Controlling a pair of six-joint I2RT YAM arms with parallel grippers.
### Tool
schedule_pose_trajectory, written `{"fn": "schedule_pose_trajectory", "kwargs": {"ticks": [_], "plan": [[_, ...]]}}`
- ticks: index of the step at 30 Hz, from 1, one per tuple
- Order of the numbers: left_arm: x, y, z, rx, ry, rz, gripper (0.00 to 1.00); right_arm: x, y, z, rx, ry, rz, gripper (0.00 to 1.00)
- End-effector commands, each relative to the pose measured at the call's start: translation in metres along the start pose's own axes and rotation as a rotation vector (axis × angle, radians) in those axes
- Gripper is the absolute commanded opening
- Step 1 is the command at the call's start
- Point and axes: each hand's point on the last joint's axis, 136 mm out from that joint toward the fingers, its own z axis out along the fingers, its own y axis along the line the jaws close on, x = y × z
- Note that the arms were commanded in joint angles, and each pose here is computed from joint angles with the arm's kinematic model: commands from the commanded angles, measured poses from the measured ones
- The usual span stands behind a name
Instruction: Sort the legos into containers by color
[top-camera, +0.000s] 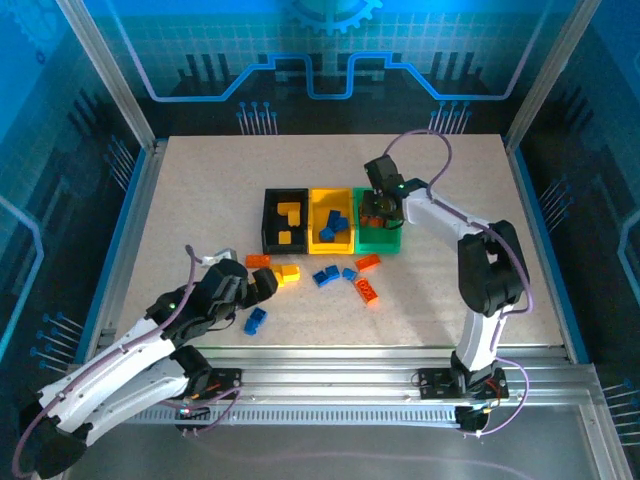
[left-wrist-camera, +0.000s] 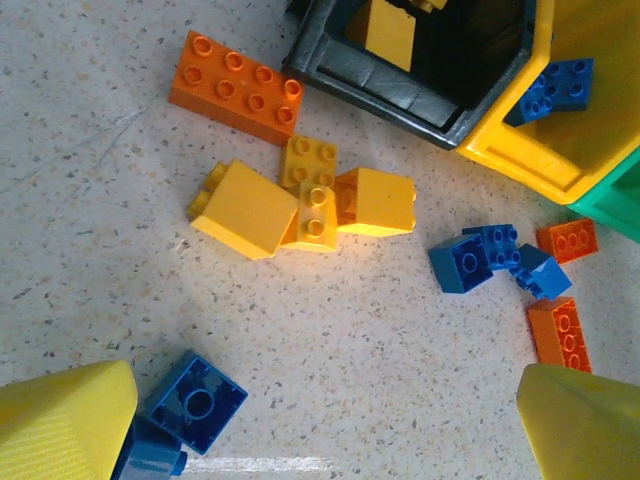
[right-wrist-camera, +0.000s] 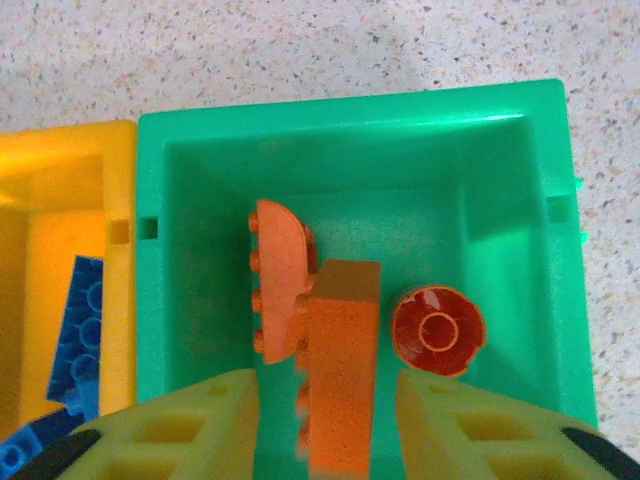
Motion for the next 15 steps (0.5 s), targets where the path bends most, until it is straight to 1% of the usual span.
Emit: {"fn": "schedule_pose_trajectory", "kwargs": {"ticks": [1,2,3,5,10,15], "plan": [[0.001,0.010,-0.003,-0.042,-0.006,-0.006,0.99,-0.018,0.004,-0.013,-0.032,-0.032,0.022,0.56],[0.000,0.010,-0.004,-0.043,-0.008,-0.004,0.99,-0.021,0.006,-0.017,-0.042,-0.040,0.023,0.62],[0.000,0.010,-0.004,-0.044,-0.010,0.001,0.99,-0.022,0.007,-0.021,-0.049,-0.046,0.023,0.67],[-0.003,0.010,-0.005,-0.050,-0.017,0.003,0.99,-0.025,0.009,-0.031,-0.067,-0.062,0.023,0.72],[-0.008,0.012,-0.010,-0.075,-0.029,0.033,0.99,-0.023,0.020,-0.065,-0.145,-0.113,0.011,0.76],[-0.006,0.018,-0.011,-0.118,-0.010,0.078,0.99,0.010,0.034,-0.096,-0.210,-0.141,-0.044,0.78]]}}
